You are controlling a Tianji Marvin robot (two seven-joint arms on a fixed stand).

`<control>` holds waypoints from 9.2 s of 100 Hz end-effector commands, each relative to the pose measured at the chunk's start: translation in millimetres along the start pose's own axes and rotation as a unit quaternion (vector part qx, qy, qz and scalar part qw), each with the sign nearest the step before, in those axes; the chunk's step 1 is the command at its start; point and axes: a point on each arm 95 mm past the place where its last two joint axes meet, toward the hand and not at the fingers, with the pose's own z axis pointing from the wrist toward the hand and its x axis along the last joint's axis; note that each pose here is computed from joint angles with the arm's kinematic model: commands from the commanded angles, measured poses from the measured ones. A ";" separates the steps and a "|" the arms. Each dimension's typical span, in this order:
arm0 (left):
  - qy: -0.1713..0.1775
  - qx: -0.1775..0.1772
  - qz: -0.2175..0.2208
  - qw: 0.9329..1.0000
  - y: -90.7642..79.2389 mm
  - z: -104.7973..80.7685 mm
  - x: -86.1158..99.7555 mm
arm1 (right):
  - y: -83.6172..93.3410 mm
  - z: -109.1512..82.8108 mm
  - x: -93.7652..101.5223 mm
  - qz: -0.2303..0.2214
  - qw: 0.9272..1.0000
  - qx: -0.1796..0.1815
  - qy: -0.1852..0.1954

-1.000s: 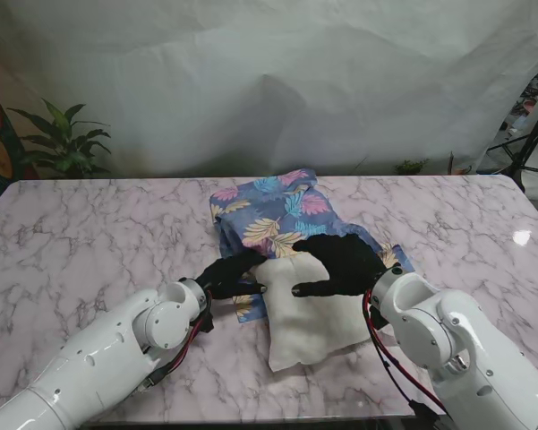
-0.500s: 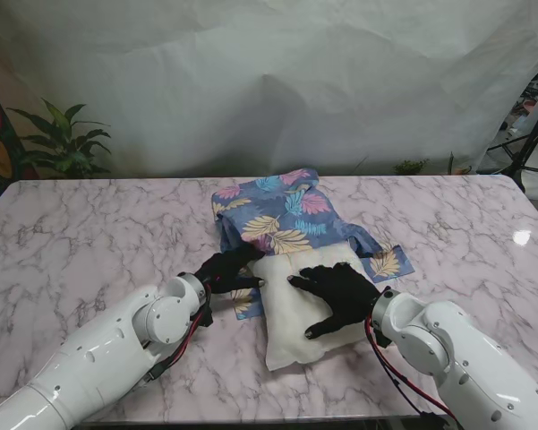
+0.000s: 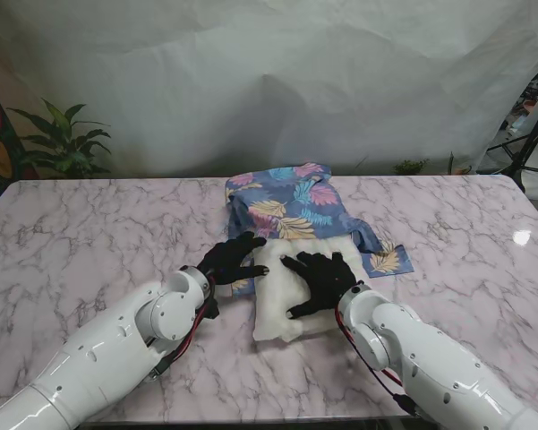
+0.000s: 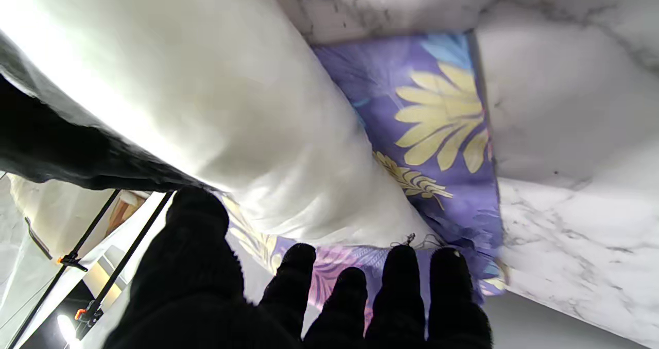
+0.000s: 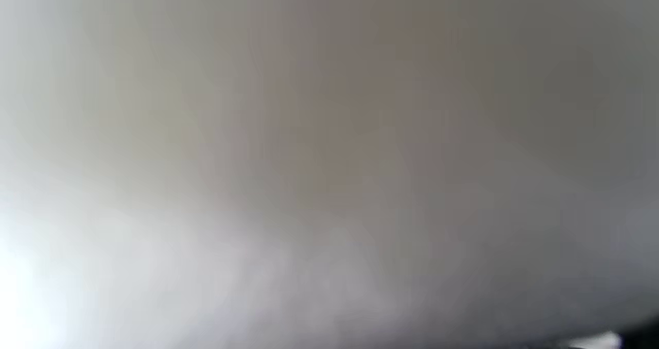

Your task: Put a pillowcase on a pillow

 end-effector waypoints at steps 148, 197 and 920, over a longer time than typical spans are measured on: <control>-0.089 -0.148 0.012 0.985 -9.8 71.5 -31.9 | 9.6 -21.2 16.6 0.075 0.996 0.001 -0.052; -0.023 -0.212 0.287 0.934 7.6 67.5 -32.0 | 16.9 -24.6 22.9 0.100 0.994 -0.016 -0.041; -0.257 -0.132 -0.439 0.851 76.9 17.3 -5.0 | 30.5 9.2 -27.9 0.164 0.942 -0.229 -0.181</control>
